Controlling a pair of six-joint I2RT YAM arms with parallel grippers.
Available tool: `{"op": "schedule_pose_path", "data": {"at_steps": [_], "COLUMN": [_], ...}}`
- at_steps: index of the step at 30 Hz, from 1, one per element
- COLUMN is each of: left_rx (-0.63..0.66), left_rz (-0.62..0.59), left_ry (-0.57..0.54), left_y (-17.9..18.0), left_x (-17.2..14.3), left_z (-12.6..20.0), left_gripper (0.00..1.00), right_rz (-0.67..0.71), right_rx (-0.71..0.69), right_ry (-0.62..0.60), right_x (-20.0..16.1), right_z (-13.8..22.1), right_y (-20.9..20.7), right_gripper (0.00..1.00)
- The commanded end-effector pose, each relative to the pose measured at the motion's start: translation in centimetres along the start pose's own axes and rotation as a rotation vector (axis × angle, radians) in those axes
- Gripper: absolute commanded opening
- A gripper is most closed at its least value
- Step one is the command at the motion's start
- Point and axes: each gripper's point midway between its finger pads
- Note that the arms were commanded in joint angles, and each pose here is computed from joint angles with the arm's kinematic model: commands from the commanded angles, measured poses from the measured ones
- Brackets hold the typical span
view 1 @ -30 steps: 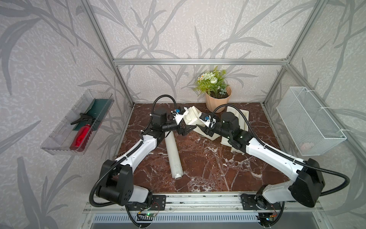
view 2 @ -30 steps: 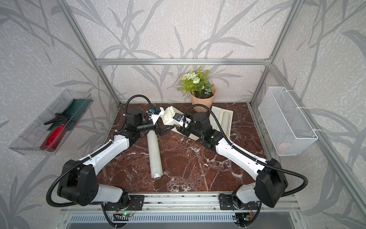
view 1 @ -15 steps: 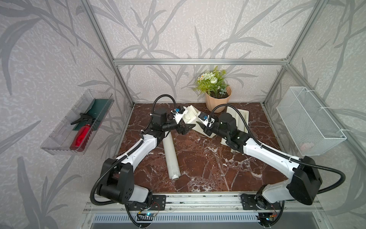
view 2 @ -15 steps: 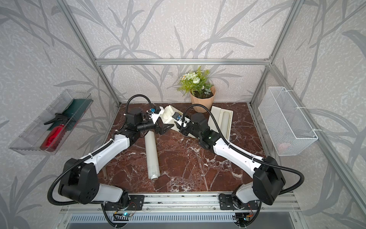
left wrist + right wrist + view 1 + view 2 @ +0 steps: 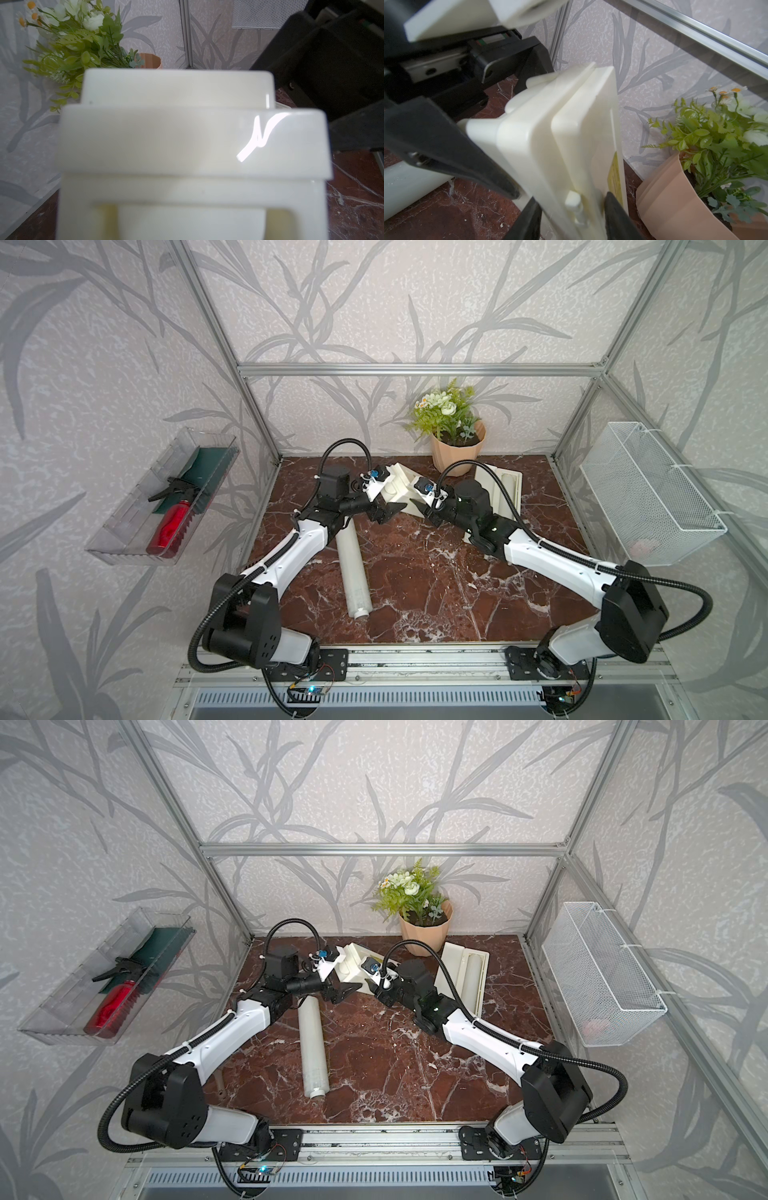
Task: Put plastic wrap rolls into dispensers
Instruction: Open the lid of the plastic wrap cutting box.
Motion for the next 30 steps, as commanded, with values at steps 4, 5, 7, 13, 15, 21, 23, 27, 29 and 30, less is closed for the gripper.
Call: {"op": "schedule_pose_path", "data": {"at_steps": [4,5,7,13,15,21,23,27,29,30], "left_rx": [-0.231,-0.230,-0.229,-0.228,-0.226,-0.227,-0.232,-0.227,-0.225,-0.219], "left_rz": [-0.089,-0.094,-0.104,-0.123,-0.123,-0.128,-0.130,-0.128,-0.126,-0.125], "left_ry": [-0.021,-0.014,0.001,0.045,0.052,0.066,0.079,0.095,0.092,0.087], "left_y": [-5.7,-5.8,-5.9,-6.2,-6.3,-6.5,-6.7,-6.7,-6.6,-6.5], "left_x": [0.9,0.7,0.4,-0.8,-1.0,-1.5,-1.9,-2.4,-2.4,-2.2], "left_z": [0.0,0.1,0.2,0.5,0.6,0.6,0.5,0.4,0.3,0.3], "left_gripper": [0.00,0.00,0.00,0.00,0.00,0.00,0.00,0.00,0.00,0.00], "right_rz": [-0.061,-0.077,-0.107,-0.161,-0.177,-0.215,-0.221,-0.224,-0.180,-0.160], "right_rx": [0.032,0.032,0.038,0.056,0.049,0.030,0.032,0.036,0.087,0.111], "right_ry": [-0.054,-0.064,-0.078,-0.087,-0.095,-0.103,-0.106,-0.110,-0.102,-0.106], "right_x": [1.1,1.3,1.4,0.9,0.9,0.4,0.4,0.5,0.7,0.9], "right_z": [-0.5,-0.3,0.0,0.3,0.5,0.7,0.8,1.0,1.0,1.0], "right_y": [-0.7,-1.1,-1.6,-2.2,-2.5,-3.0,-3.0,-3.2,-2.1,-1.4], "right_gripper": [0.37,0.36,0.34,0.32,0.32,0.32,0.32,0.32,0.32,0.32]}}
Point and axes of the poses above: each gripper's point midway between its finger pads, its own z axis back along the fingers, its own y axis along the line the jaws close on, x = y × z, and after that the axes turned 2 degrees about -z, right-handed
